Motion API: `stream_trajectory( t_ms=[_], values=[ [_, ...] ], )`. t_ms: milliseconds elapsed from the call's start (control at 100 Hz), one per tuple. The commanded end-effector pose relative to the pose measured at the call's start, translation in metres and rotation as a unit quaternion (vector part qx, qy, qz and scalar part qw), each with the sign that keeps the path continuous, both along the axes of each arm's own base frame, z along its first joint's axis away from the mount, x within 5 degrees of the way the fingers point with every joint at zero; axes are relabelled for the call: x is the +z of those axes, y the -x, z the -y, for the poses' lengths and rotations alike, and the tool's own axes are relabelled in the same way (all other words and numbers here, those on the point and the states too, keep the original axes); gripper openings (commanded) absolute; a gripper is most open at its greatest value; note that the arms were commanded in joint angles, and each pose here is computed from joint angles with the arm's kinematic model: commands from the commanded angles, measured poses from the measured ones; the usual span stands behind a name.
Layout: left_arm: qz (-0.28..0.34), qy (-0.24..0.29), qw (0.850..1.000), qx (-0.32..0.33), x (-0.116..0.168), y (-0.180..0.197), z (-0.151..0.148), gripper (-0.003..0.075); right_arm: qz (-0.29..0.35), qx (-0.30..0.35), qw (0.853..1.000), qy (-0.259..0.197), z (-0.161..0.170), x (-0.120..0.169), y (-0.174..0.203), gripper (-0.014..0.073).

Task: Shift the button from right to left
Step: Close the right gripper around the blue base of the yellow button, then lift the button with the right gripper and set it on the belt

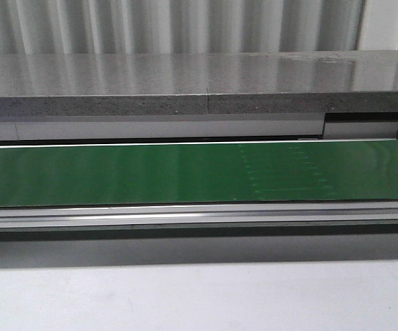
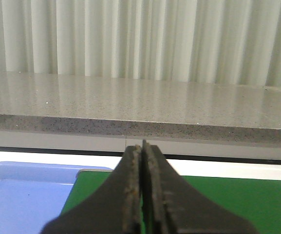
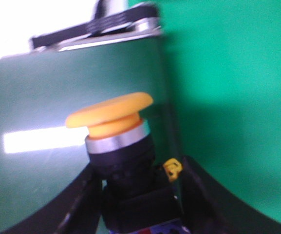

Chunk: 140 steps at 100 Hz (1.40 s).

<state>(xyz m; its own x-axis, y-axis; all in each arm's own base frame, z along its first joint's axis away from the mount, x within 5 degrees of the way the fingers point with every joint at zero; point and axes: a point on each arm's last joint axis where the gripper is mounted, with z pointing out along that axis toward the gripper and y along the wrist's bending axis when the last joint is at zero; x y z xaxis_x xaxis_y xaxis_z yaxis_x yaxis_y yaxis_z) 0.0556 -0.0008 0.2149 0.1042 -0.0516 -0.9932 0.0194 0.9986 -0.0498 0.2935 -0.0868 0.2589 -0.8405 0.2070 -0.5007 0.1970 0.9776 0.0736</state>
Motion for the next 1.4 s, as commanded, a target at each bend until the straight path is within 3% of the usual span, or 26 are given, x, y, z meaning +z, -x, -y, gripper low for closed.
stream_trajectory(
  t_ms=[0, 200, 460, 630, 950, 1140, 1390],
  values=[
    [0.044, 0.002, 0.999, -0.002, 0.001, 0.003, 0.000, -0.0020, 0.032, 0.015, 0.999, 0.009, -0.010, 0.014, 0.001, 0.0225],
    [0.044, 0.002, 0.999, -0.002, 0.001, 0.003, 0.000, -0.0020, 0.024, 0.013, 1.000, 0.000, -0.012, 0.006, 0.002, 0.0257],
    [0.044, 0.002, 0.999, -0.002, 0.001, 0.003, 0.000, -0.0020, 0.014, 0.005, 1.000, -0.015, -0.010, -0.009, -0.007, 0.0506],
    [0.044, 0.002, 0.999, -0.002, 0.001, 0.003, 0.000, -0.0020, 0.039, -0.002, 0.999, -0.014, -0.011, -0.002, -0.007, 0.0643],
    [0.044, 0.002, 0.999, -0.002, 0.001, 0.003, 0.000, -0.0020, 0.141, 0.044, 0.988, 0.032, -0.031, 0.055, 0.017, 0.0648],
    [0.044, 0.002, 0.999, -0.002, 0.001, 0.003, 0.000, -0.0020, 0.225, 0.092, 0.967, 0.073, -0.056, 0.088, 0.050, 0.0648],
    [0.044, 0.002, 0.999, -0.002, 0.001, 0.003, 0.000, -0.0020, 0.299, 0.109, 0.944, 0.090, -0.074, 0.105, 0.113, 0.0647]
  ],
)
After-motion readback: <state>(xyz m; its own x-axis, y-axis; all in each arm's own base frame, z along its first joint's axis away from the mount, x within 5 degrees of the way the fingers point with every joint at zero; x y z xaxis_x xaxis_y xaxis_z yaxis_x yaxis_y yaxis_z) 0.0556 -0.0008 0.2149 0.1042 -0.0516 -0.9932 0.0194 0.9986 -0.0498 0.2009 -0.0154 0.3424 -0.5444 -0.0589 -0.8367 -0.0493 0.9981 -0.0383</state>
